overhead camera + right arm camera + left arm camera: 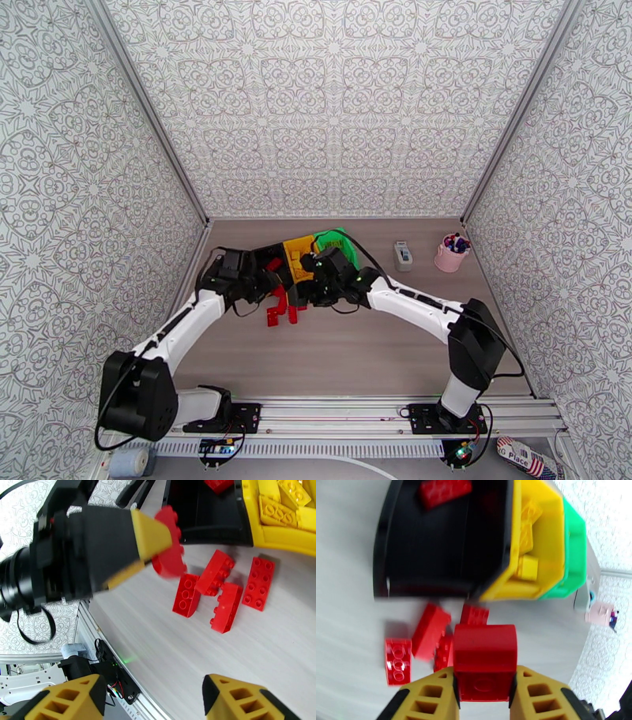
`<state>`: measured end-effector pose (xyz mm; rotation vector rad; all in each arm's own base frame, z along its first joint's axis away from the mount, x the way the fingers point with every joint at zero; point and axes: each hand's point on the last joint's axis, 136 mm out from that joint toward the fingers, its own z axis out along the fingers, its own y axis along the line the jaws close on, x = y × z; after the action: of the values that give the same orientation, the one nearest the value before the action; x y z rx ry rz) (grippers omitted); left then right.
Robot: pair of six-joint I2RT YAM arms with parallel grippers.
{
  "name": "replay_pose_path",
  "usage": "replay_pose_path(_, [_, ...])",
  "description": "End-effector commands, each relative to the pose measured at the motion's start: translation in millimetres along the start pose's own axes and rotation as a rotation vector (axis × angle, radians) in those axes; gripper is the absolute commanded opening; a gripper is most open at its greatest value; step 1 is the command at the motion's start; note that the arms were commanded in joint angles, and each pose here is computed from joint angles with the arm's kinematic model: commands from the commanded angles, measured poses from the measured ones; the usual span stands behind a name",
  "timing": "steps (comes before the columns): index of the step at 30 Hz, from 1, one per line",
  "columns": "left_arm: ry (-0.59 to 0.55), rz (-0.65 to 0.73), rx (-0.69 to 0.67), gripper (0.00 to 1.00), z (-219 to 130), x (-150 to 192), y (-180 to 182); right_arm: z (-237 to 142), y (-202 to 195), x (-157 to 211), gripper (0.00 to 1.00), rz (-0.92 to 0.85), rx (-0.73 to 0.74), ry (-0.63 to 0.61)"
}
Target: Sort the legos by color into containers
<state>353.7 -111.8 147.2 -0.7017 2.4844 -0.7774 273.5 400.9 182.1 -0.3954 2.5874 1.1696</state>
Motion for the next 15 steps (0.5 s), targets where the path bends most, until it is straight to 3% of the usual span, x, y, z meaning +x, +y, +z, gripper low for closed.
replay_pose_path(1, [-0.029,0.048,0.004,0.32,2.6,-25.3,-9.8,-23.3,-16.0,-11.6,0.69,0.011,0.06,-0.047])
replay_pose_path(6, [-0.064,0.074,-0.046,0.35,12.2,-59.1,-11.9,-40.8,-37.4,-11.5,0.7,0.04,0.092,-0.072])
replay_pose_path(9, [-0.055,0.095,-0.069,0.49,20.5,-73.3,-15.3,-46.8,-46.3,-8.5,0.7,0.051,0.107,-0.077])
replay_pose_path(11, [-0.063,0.111,-0.1,0.66,23.2,-80.6,-14.6,-49.4,-51.0,-5.4,0.7,0.056,0.116,-0.078])
replay_pose_path(15, [-0.077,0.134,-0.111,0.75,16.5,-79.9,-18.5,-52.2,-59.3,0.3,0.72,0.063,0.138,-0.08])
